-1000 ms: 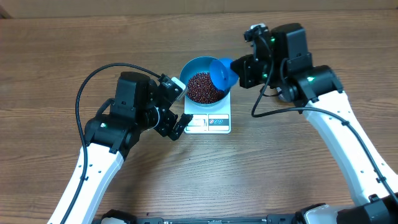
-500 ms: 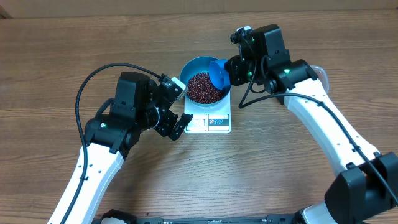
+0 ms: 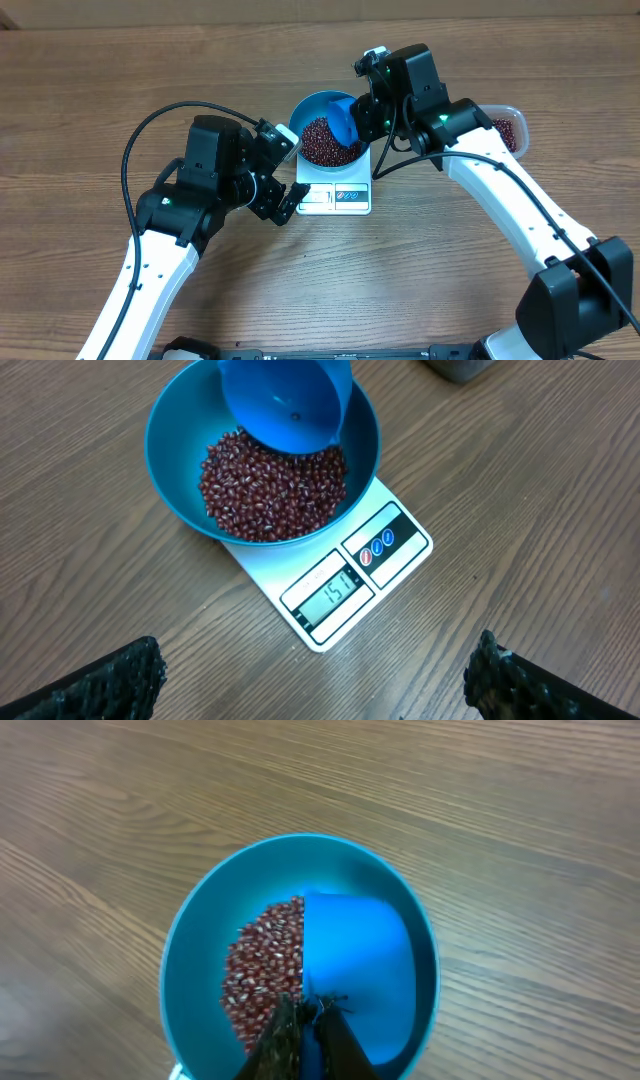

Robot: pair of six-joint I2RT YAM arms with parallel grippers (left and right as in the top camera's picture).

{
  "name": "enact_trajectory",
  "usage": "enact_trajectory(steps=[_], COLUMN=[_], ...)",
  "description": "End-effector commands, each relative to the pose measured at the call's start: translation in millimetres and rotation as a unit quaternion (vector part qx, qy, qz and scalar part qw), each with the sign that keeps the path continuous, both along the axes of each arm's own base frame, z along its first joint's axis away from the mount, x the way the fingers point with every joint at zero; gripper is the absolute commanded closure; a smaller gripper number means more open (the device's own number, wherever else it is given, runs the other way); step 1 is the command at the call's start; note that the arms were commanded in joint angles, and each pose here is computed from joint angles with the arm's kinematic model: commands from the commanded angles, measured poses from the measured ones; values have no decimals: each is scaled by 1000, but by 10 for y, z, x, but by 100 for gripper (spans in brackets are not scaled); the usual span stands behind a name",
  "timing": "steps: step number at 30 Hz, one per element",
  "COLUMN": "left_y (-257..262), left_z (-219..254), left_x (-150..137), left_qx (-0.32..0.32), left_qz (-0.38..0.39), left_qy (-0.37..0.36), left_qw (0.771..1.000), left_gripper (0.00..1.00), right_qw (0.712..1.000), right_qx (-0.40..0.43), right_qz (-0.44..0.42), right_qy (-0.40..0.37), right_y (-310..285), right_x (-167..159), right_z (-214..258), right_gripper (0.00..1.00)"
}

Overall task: Scoop item into bowl and weigh 150g on scale
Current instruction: 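Move the scoop back over the teal bowl with the right gripper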

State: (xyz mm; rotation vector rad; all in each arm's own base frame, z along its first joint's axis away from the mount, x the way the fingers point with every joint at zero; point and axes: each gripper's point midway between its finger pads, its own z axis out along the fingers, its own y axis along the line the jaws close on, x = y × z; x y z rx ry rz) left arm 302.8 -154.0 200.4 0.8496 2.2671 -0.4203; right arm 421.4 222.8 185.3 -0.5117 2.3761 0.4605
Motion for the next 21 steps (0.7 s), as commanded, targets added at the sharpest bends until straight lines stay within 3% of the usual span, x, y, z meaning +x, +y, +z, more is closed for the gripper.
enact_trajectory(steps=[1,21], left_y=[-11,-11], left_z=[-44,-44], left_x=[-12,-12], left_qx=[-1,-1], left_qz=[-9,-9], left_qy=[4,4], left_qw=[1000,1000], left_gripper=[0,1], right_qw=[999,992], right_qx=[-25,-66], right_qz=[20,108], right_qy=[-23,-27], right_y=[21,346], right_x=[62,-116], right_z=[2,-221], right_gripper=[96,96])
